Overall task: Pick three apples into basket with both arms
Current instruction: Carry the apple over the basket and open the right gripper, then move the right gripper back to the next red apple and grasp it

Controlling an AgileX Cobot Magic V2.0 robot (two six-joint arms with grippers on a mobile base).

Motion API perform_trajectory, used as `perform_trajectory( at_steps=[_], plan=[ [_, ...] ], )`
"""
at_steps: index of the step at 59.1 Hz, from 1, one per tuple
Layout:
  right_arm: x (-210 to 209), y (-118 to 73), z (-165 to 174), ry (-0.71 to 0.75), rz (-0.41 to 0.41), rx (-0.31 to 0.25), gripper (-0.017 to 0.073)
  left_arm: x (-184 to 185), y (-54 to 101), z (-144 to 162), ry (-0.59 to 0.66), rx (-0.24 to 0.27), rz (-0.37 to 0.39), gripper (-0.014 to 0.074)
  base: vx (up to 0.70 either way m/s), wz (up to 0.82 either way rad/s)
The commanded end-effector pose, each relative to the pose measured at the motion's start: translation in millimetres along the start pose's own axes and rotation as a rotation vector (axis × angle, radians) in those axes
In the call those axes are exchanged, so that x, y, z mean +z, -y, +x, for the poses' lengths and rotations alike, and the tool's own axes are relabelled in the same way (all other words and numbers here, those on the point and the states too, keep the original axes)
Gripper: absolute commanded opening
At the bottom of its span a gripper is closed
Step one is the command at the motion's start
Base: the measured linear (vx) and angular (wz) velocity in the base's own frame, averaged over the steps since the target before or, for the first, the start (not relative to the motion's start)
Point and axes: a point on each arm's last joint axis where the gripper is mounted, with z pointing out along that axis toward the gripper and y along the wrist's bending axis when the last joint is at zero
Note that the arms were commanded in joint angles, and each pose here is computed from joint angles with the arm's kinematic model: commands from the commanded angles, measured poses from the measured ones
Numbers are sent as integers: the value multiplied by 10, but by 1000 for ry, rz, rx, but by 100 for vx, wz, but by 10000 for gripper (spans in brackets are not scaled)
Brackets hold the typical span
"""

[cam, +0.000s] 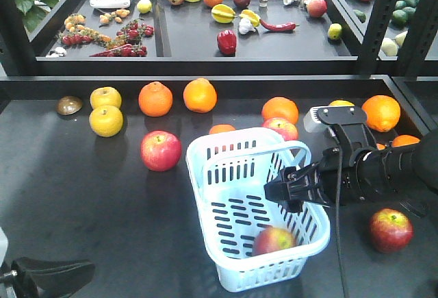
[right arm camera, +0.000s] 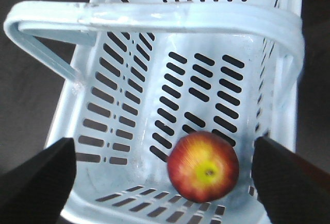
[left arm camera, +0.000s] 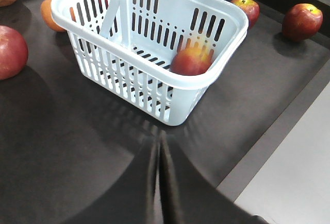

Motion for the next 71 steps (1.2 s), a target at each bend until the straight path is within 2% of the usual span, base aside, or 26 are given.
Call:
perform_trajectory(
  at_steps=[1, 10, 17, 22, 24, 30, 31, 33, 37, 42, 44, 49, 57, 62, 66, 71],
  plan=[
    [-113, -41, -124, 81, -5, 3, 639, -32, -7, -123, 70, -24, -18, -6, 0, 0],
    [-195, -84, -73, 35, -23, -44, 467, -32, -7, -123, 70, -24, -18, -6, 0, 0],
    [-378, -134, -59, 51, -17, -55, 233, -32, -10, -125, 73, -23, -20, -6, 0, 0],
    [-530, -142, -38, 63, 24, -67, 21, -32, -10, -125, 73, -23, -20, -6, 0, 0],
    [-588, -132, -25, 65, 52, -67, -16, -32, -10, -126, 73, -23, -21, -6, 0, 0],
    [-706, -58, 33, 35, 167, -40, -9, -33, -12, -128, 75, -23, -23, -6, 0, 0],
    [-719, -45, 42, 30, 185, -18, -7, -33, -12, -128, 75, -23, -23, -6, 0, 0],
    [-738, -5, 65, 8, 232, -8, -1, -33, -12, -128, 76, -23, -23, -6, 0, 0],
    [-762, 74, 101, -32, 323, -10, 18, -33, -12, -128, 76, -23, -23, -6, 0, 0],
    [-794, 157, 96, -27, 420, -7, 78, -33, -12, -128, 76, -23, -23, -6, 0, 0],
    [-805, 194, 88, -15, 450, 10, 111, -33, -12, -128, 76, -23, -23, -6, 0, 0],
    [-830, 339, 82, 1, 501, 94, 219, -33, -12, -128, 76, -23, -23, -6, 0, 0],
    [-841, 761, 114, -33, 595, 228, 447, -33, -12, -128, 76, -23, -23, -6, 0, 0],
    [-816, 1011, 91, -99, 624, 309, 550, -33, -12, -128, 76, -23, -23, -6, 0, 0],
    [-768, 1199, 42, -170, 621, 347, 617, -33, -12, -128, 76, -23, -23, -6, 0, 0],
    [-660, 1366, -46, -227, 598, 359, 656, -33, -12, -128, 76, -23, -23, -6, 0, 0]
  ],
)
